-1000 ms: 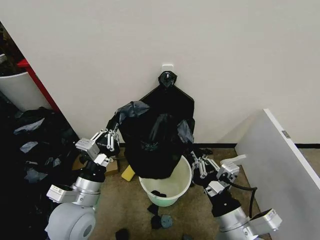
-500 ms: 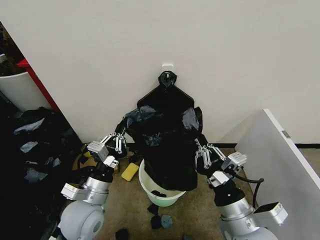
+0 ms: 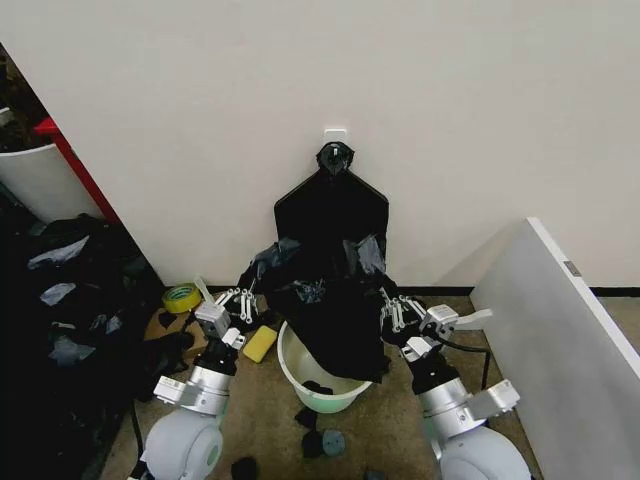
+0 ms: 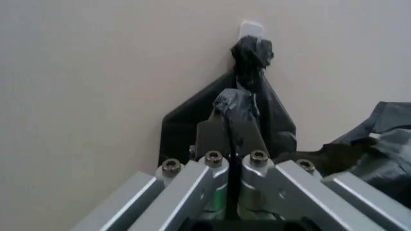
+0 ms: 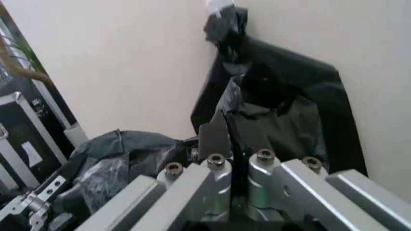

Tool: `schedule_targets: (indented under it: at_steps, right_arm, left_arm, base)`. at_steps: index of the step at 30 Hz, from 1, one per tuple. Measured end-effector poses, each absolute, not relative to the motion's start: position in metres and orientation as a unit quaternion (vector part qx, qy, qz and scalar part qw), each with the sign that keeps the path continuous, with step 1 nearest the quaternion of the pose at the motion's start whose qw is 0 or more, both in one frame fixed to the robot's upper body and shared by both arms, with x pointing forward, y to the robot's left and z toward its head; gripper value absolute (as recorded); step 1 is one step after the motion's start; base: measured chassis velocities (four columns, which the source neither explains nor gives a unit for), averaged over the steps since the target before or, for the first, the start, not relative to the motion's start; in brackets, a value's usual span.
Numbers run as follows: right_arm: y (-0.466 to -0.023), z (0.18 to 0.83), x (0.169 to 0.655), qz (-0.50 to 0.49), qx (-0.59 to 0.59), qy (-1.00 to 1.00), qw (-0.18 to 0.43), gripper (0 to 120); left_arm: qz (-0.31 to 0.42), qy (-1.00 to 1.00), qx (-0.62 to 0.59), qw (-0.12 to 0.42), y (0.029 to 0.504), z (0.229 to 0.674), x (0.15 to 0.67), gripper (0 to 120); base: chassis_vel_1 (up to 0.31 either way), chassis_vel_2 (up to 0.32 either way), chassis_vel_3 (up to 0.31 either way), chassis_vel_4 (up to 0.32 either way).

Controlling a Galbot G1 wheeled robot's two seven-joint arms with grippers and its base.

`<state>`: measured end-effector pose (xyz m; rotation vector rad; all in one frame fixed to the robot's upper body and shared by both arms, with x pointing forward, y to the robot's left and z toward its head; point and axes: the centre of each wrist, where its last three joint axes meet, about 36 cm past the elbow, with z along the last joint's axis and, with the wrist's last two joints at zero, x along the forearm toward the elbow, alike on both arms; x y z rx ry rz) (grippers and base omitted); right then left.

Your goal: Place the garbage bag over the trash bin.

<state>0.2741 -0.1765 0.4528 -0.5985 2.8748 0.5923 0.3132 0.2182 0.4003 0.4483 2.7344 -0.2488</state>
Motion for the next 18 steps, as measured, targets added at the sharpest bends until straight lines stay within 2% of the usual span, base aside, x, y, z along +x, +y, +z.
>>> schedule_targets:
  at_steps: [15, 17, 18]
  right_arm:
    - [-0.175, 0.461, 0.256, 0.17, -0.151, 0.972, -0.059, 0]
    - [-0.174, 0.466, 0.249, 0.158, -0.141, 0.974, -0.085, 0]
    - [-0.173, 0.473, 0.24, 0.143, -0.134, 0.973, -0.12, 0]
  left_arm:
    - [-0.088, 0.973, 0.185, 0.11, 0.197, 0.367, 0.289, 0]
    - [-0.08, 0.974, 0.186, 0.101, 0.192, 0.362, 0.284, 0]
    - [-0.062, 0.976, 0.188, 0.086, 0.188, 0.36, 0.279, 0]
  base:
    - [0.0, 0.0, 0.0, 0.0]
    - [0.0, 0.0, 0.0, 0.0]
    - [0.0, 0.0, 0.0, 0.0]
